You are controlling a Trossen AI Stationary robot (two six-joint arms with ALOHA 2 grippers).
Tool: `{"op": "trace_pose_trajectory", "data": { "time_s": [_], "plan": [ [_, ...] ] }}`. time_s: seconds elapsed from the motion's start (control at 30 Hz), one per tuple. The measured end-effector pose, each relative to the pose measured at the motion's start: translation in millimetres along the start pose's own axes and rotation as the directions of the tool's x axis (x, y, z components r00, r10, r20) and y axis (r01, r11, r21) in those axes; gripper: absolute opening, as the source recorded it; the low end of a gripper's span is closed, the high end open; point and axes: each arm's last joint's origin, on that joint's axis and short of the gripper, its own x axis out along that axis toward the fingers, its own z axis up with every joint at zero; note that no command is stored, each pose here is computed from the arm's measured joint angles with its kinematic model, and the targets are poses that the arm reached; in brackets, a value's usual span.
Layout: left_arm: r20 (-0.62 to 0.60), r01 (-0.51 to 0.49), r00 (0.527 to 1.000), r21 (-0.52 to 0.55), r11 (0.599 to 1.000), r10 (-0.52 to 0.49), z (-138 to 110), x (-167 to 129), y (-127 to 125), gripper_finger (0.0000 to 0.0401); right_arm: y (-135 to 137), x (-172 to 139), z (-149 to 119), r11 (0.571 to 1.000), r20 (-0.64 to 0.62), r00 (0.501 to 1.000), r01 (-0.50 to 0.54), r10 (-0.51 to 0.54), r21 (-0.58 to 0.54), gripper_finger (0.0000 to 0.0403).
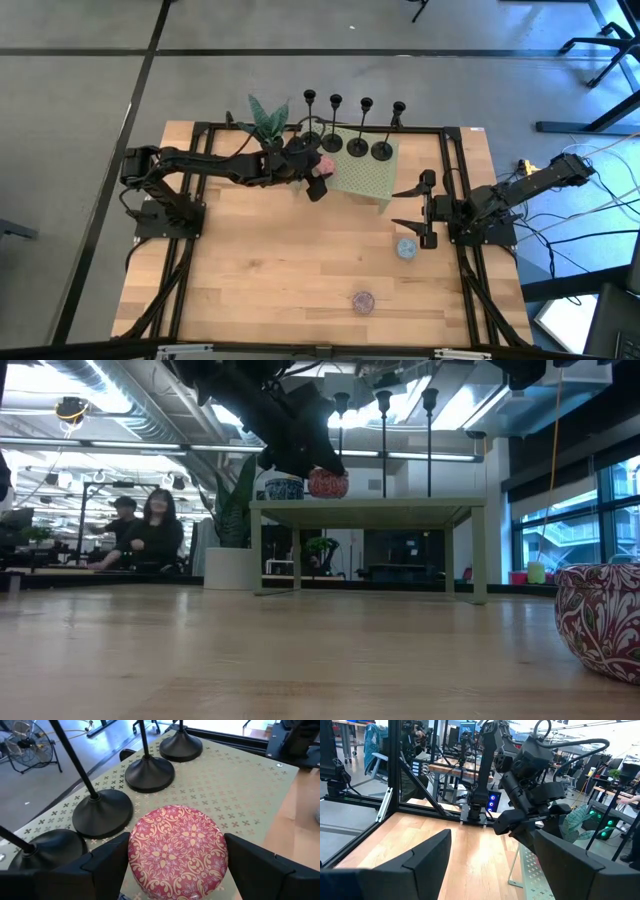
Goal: Pick & Place candle stick holders
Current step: Put the pink scented candle on the shelf aligned with the other blue scented candle
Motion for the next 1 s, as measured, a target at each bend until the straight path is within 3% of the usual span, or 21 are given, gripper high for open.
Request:
{"op": "trace_pose_trajectory", "data": {
  "time_s": [0.4,1.0],
  "plan": [
    [0.006,-0.011,1.0,0.009,1.0,0.01,-8.0,18.1,-4.6,0.0297,0.0,-0.1,0.0,1.0,0.0,1.0,0.0,0.0,0.0,0.0289],
    [0.012,-0.025,1.0,0.033,0.999,0.025,-7.4,17.5,-4.0,0.0298,-0.1,-0.1,0.0,1.0,0.0,1.0,0.0,0.0,-0.001,0.0289]
  ]
}}
